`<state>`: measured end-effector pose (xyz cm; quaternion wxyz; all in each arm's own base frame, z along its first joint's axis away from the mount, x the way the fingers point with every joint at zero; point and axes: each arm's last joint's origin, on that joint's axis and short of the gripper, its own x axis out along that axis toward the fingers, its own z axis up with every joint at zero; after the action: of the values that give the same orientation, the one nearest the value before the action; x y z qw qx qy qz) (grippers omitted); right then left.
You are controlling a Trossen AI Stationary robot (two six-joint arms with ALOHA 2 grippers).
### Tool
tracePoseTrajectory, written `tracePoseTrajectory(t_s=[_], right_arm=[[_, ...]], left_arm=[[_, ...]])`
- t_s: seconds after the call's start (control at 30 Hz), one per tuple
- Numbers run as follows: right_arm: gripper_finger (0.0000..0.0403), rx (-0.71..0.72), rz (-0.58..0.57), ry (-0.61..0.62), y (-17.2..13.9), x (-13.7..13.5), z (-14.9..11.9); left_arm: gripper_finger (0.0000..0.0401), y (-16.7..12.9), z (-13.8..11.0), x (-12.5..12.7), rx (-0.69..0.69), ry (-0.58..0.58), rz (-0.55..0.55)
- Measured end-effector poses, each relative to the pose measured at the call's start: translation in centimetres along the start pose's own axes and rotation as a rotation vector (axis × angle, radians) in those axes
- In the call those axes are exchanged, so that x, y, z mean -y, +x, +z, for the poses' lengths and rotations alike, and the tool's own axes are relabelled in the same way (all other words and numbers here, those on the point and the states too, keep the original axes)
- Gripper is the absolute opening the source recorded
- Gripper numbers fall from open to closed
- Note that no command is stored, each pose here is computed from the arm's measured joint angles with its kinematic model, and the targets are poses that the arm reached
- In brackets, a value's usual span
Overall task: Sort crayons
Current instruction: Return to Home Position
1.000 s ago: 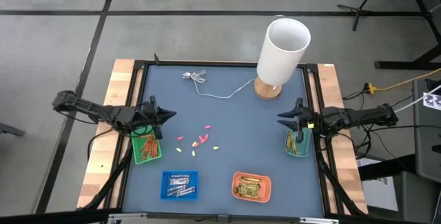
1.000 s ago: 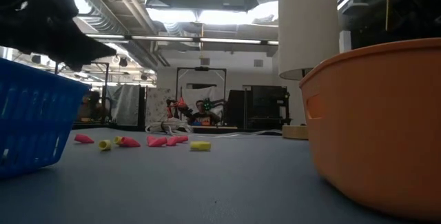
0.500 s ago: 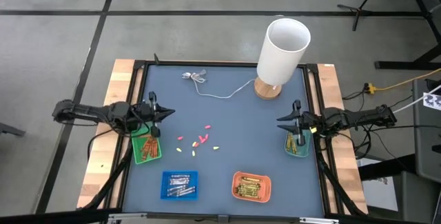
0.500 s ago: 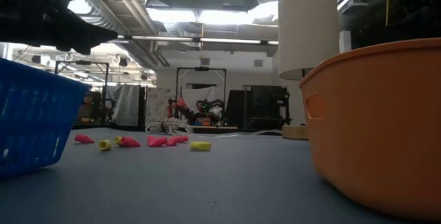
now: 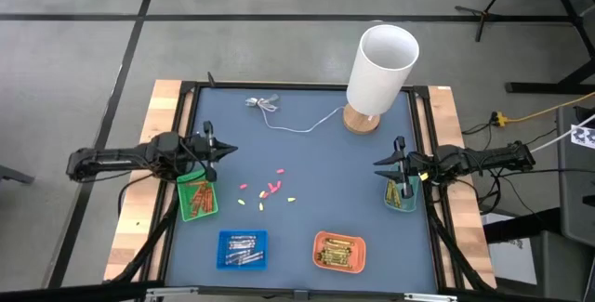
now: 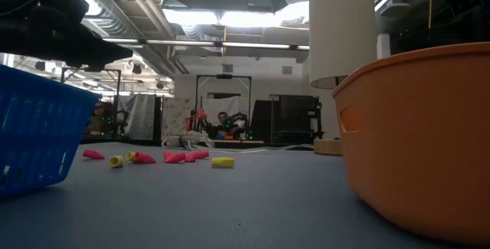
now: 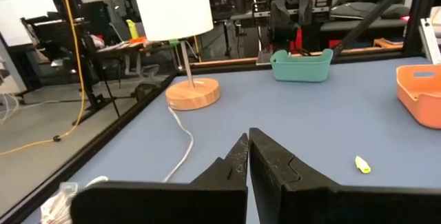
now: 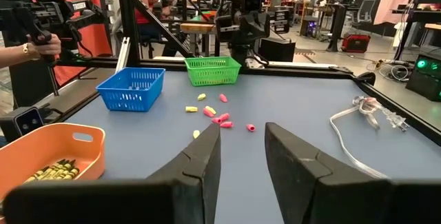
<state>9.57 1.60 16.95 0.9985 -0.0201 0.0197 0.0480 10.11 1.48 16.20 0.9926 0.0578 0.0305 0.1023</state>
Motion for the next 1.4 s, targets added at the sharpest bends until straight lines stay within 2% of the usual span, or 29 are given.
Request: tracePoseTrajectory(t_s=[0.27, 0.97, 1.4], right_arm=[[0.0111, -0.001, 0.000, 0.002, 0.00, 0.00, -0.01], [0.0111, -0.002, 0.000, 0.002, 0.00, 0.00, -0.03], [0.0111, 0.025, 0.006, 0.005, -0.18, 0.00, 0.15]], left_arm=[[0.0000, 0.00, -0.05, -0.03, -0.003, -0.034, -0.013], [0.0000, -0.01, -0.03, -0.04, -0.001, -0.035, -0.010], [0.0000, -0.54, 0.78, -0.12, 0.096, -0.044, 0.007]])
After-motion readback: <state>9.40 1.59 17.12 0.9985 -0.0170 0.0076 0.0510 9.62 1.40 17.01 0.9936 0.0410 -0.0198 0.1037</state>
